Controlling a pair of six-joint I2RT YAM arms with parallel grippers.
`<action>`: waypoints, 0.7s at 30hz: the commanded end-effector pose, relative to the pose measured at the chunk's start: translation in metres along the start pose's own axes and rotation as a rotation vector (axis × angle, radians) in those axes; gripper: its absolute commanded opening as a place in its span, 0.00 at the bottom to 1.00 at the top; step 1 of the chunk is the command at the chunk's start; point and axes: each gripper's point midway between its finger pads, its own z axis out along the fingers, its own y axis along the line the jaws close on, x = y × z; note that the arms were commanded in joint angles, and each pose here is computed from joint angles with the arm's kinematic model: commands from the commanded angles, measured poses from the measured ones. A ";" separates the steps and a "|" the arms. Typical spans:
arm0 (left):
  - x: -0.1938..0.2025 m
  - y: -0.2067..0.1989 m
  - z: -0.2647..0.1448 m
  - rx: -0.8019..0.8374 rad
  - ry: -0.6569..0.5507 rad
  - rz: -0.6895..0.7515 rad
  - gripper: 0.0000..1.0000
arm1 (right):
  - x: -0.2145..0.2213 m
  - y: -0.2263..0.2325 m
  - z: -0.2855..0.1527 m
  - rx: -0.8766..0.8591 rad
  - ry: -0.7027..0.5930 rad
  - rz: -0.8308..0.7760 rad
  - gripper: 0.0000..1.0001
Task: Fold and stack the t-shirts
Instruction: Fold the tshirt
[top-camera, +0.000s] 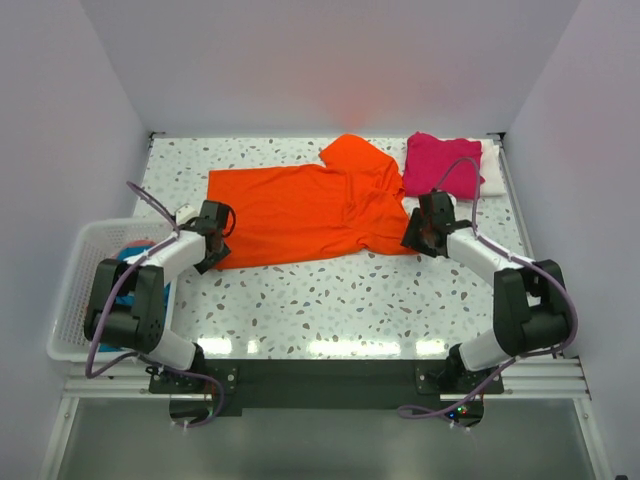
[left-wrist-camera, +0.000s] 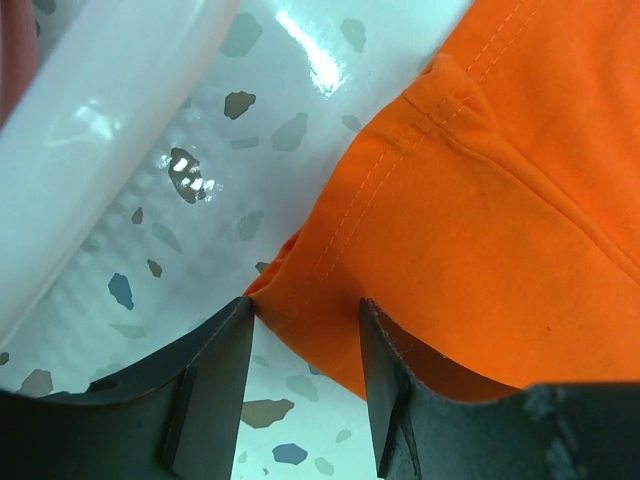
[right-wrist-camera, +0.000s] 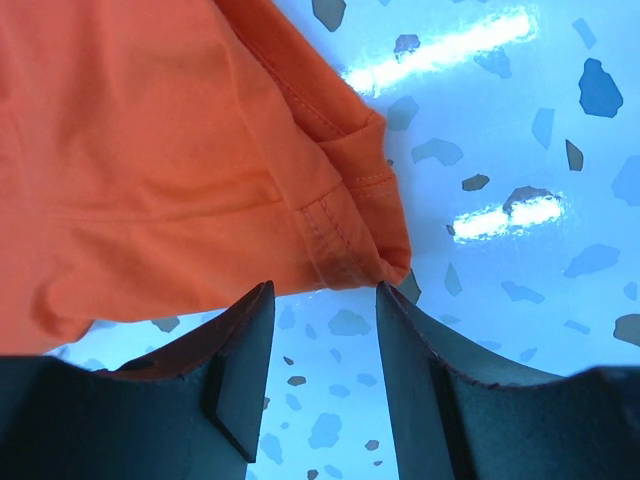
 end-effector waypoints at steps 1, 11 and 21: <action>0.005 0.016 0.015 -0.091 0.022 -0.019 0.50 | -0.008 -0.006 0.009 0.033 -0.048 0.003 0.47; 0.006 0.015 0.021 -0.115 0.035 0.016 0.31 | -0.013 -0.015 0.014 0.069 -0.061 0.024 0.31; -0.002 0.011 0.016 -0.107 0.024 0.033 0.12 | -0.014 -0.028 0.011 0.080 -0.059 0.054 0.11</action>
